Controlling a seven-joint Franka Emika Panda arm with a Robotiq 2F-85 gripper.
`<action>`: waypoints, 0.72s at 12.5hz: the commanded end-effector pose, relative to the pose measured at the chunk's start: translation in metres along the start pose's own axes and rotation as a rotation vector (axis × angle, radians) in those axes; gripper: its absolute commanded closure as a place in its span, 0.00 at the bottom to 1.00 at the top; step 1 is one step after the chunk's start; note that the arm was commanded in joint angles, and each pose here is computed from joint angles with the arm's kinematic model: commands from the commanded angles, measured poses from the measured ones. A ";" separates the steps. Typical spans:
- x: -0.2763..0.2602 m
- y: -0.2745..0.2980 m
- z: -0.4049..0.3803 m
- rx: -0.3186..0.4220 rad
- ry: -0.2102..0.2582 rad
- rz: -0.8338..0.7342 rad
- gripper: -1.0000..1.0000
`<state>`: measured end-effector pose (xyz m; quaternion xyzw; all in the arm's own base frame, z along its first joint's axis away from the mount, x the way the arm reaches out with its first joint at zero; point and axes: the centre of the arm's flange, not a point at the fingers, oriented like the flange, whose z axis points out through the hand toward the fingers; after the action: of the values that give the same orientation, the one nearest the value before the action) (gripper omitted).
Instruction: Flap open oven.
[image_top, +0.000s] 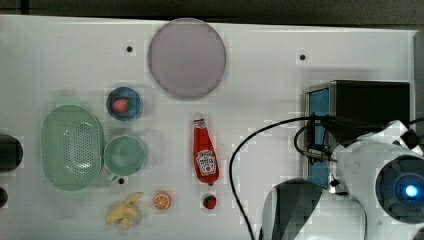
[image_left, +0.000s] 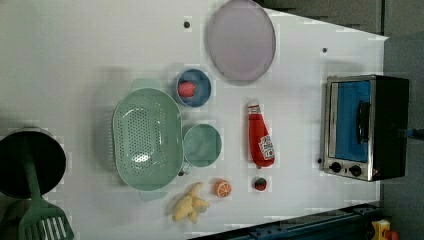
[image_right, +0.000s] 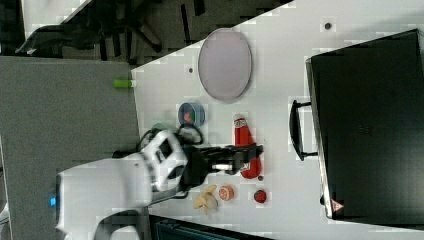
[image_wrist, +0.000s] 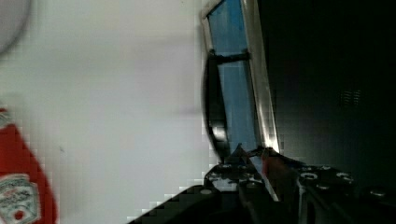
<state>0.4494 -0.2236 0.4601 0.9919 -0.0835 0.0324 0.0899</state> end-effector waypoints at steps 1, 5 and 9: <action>0.007 0.004 0.038 -0.014 0.000 -0.106 0.82; 0.016 0.005 0.090 -0.035 -0.040 -0.109 0.82; 0.019 0.002 0.131 -0.049 -0.076 -0.117 0.82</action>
<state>0.4707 -0.2512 0.3171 0.9922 -0.0467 -0.0343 0.1101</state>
